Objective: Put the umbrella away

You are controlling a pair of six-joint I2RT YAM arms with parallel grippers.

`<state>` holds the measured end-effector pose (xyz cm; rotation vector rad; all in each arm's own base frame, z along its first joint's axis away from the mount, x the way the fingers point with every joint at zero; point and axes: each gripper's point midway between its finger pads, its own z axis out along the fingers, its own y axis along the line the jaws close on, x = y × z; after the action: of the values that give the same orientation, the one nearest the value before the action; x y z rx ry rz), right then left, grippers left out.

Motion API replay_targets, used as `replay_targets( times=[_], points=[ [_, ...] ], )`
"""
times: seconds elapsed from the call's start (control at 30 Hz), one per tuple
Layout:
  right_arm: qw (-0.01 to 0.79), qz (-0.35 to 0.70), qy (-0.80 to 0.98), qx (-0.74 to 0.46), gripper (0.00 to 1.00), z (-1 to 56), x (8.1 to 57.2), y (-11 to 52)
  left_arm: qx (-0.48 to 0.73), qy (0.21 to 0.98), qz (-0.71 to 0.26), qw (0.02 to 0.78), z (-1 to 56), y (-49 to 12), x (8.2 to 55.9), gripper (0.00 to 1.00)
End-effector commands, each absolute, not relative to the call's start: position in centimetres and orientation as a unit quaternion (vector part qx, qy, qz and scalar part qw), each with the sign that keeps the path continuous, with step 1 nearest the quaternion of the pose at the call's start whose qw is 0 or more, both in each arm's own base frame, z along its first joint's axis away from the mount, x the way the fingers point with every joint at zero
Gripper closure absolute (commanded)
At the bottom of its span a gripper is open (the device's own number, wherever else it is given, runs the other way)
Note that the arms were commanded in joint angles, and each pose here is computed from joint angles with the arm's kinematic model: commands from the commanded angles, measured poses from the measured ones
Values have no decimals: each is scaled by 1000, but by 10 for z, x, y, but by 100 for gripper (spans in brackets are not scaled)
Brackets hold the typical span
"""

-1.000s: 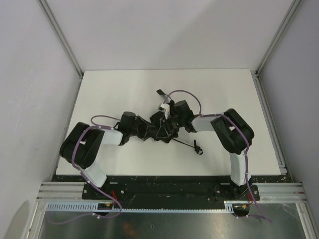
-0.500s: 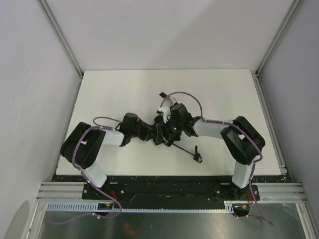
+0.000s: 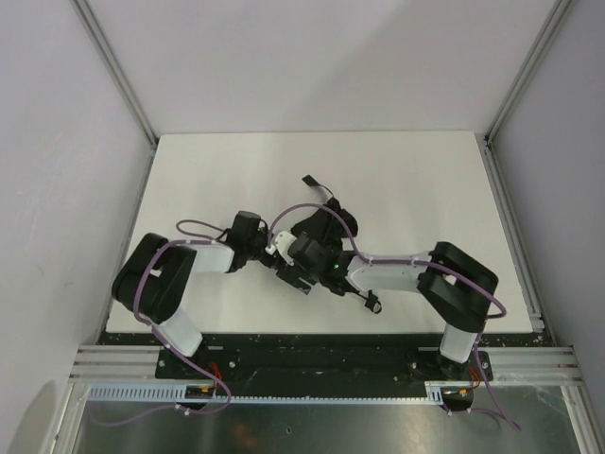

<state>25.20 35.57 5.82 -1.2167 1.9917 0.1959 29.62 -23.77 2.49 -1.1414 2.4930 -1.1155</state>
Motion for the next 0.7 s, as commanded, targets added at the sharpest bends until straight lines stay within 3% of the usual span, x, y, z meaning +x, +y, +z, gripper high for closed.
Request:
replay_targets(
  times=[0.0,0.1,0.2,0.27,0.3,0.4,0.5,0.67],
  points=[
    [409,0,778,-477,16,40,279,353,-406,863,-298,36,-8,-221,264,100],
    [395,-17,791,-466,29,21,285,349,-405,865,-294,35,-5,-219,262,100],
    [359,-5,814,-457,68,1,283,339,-396,867,-299,45,1,-219,265,97],
    [327,18,828,-455,91,-10,275,334,-385,869,-304,57,7,-219,268,81],
    [313,33,833,-454,95,-15,270,332,-381,870,-306,67,10,-218,271,68],
    [266,104,845,-453,99,-25,251,332,-369,871,-308,104,20,-211,282,32],
    [221,193,849,-439,100,-28,240,334,-354,867,-318,146,36,-203,294,8],
    [164,327,839,-403,100,-22,231,341,-338,842,-367,205,62,-196,304,1]
  ],
)
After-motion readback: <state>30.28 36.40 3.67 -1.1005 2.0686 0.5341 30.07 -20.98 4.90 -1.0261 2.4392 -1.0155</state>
